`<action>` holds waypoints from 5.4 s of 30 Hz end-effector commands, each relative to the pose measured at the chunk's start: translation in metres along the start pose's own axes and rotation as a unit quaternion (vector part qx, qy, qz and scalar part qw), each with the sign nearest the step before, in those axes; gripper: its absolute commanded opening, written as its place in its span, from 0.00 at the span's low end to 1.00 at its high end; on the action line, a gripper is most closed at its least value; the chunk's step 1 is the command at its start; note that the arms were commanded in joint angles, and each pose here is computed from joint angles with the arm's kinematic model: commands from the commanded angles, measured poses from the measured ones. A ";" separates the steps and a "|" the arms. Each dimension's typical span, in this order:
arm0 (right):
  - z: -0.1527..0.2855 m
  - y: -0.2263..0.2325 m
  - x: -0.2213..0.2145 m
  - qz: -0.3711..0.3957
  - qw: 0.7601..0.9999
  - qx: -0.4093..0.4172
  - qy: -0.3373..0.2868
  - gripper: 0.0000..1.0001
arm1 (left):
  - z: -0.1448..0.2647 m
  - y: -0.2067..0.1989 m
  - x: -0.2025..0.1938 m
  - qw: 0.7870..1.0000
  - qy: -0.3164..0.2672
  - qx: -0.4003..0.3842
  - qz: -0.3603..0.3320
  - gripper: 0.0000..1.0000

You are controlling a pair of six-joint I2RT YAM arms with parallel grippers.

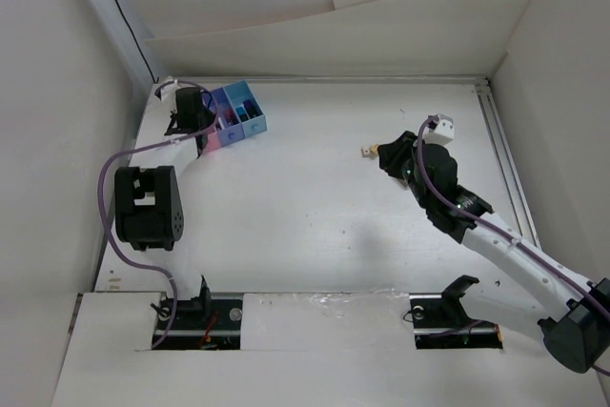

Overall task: Sort the stationery into containers
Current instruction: Place the stationery in the storage box, then pick up the stationery from the center of the board, then place the stationery in the storage box.

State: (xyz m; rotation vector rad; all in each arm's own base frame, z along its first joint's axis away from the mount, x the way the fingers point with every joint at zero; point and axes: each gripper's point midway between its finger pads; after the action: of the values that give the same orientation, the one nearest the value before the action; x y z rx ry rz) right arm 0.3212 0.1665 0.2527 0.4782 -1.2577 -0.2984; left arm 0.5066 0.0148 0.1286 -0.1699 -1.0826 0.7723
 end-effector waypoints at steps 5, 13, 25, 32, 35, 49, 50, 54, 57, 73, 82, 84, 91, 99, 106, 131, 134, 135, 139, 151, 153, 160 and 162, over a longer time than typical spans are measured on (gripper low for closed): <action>0.001 0.012 0.016 -0.006 1.000 0.015 -0.021 0.36 | -0.011 0.000 0.035 0.998 -0.036 0.042 -0.024 0.15; 0.001 0.012 0.016 -0.006 1.000 0.015 -0.021 0.36 | -0.013 0.000 0.041 0.997 -0.042 0.052 -0.035 0.31; 0.003 0.009 0.021 -0.008 0.999 0.008 -0.031 0.36 | 0.064 -0.111 0.008 0.991 -0.067 -0.098 -0.057 0.40; 0.012 0.001 0.033 -0.016 0.998 -0.005 -0.058 0.36 | 0.130 -0.205 -0.151 0.953 0.037 -0.251 -0.164 0.37; 0.014 0.000 0.036 -0.018 0.998 -0.006 -0.064 0.36 | 0.144 -0.230 -0.207 0.926 0.086 -0.300 -0.210 0.38; 0.029 -0.005 0.051 -0.040 0.995 -0.004 -0.089 0.54 | 0.149 -0.283 -0.342 0.824 0.181 -0.390 -0.370 0.56; 0.029 -0.005 0.051 -0.040 0.995 -0.004 -0.089 0.54 | 0.145 -0.283 -0.344 0.817 0.178 -0.390 -0.387 0.57; 0.026 -0.008 0.050 -0.038 0.995 -0.012 -0.087 0.54 | 0.130 -0.280 -0.356 0.802 0.182 -0.376 -0.428 0.59; 0.026 -0.007 0.049 -0.037 0.996 -0.008 -0.084 0.54 | 0.121 -0.279 -0.359 0.799 0.173 -0.367 -0.444 0.60; 0.022 -0.005 0.042 -0.033 0.997 -0.005 -0.072 0.54 | 0.102 -0.287 -0.375 0.756 0.169 -0.375 -0.509 0.66; 0.022 -0.002 0.045 -0.035 0.997 0.001 -0.073 0.53 | 0.102 -0.291 -0.376 0.749 0.170 -0.379 -0.517 0.42; 0.022 -0.002 0.045 -0.035 0.997 0.001 -0.073 0.53 | 0.101 -0.287 -0.379 0.750 0.175 -0.376 -0.516 0.35; 0.022 -0.002 0.045 -0.035 0.997 0.001 -0.073 0.51 | 0.117 -0.279 -0.368 0.763 0.173 -0.385 -0.490 0.13; 0.022 -0.002 0.045 -0.035 0.997 0.001 -0.073 0.51 | 0.142 -0.251 -0.338 0.805 0.157 -0.375 -0.432 0.07; 0.023 0.000 0.044 -0.034 0.997 0.005 -0.070 0.51 | 0.150 -0.212 -0.294 0.855 0.148 -0.342 -0.361 0.05; 0.016 0.007 0.032 -0.023 0.999 0.021 -0.043 0.51 | 0.091 -0.065 -0.037 0.992 -0.019 -0.114 -0.052 0.03; 0.016 0.007 0.032 -0.023 0.999 0.021 -0.043 0.50 | 0.084 -0.050 -0.024 0.994 -0.039 -0.088 -0.044 0.03; 0.016 0.007 0.032 -0.023 0.999 0.021 -0.043 0.50 | 0.082 -0.048 -0.022 0.995 -0.041 -0.084 -0.036 0.03; 0.014 0.008 0.028 -0.021 0.999 0.022 -0.037 0.50 | 0.063 -0.026 -0.009 0.997 -0.041 -0.068 -0.003 0.03; 0.015 0.011 0.031 -0.022 0.999 0.028 -0.038 0.50 | 0.020 0.003 0.016 0.999 -0.048 -0.007 0.008 0.06; 0.013 0.010 0.029 -0.016 0.999 0.025 -0.035 0.50 | 0.018 0.001 0.026 0.998 -0.056 0.003 0.002 0.14; 0.013 0.010 0.029 -0.016 0.999 0.025 -0.035 0.50 | 0.019 0.000 0.038 0.997 -0.072 0.013 -0.005 0.43; 0.013 0.010 0.029 -0.016 0.999 0.025 -0.035 0.50 | 0.019 -0.001 0.040 0.997 -0.076 0.010 -0.004 0.53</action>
State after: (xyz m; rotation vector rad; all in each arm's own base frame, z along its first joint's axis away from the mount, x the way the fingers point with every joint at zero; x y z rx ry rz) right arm 0.3148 0.1599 0.2711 0.5152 -1.2983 -0.3159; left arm 0.4938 0.0292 0.1382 -0.0932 -1.1446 0.7913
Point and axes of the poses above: each gripper's point midway between its finger pads, its own z axis back along the fingers, its own y axis along the line the jaws close on, x = y × z
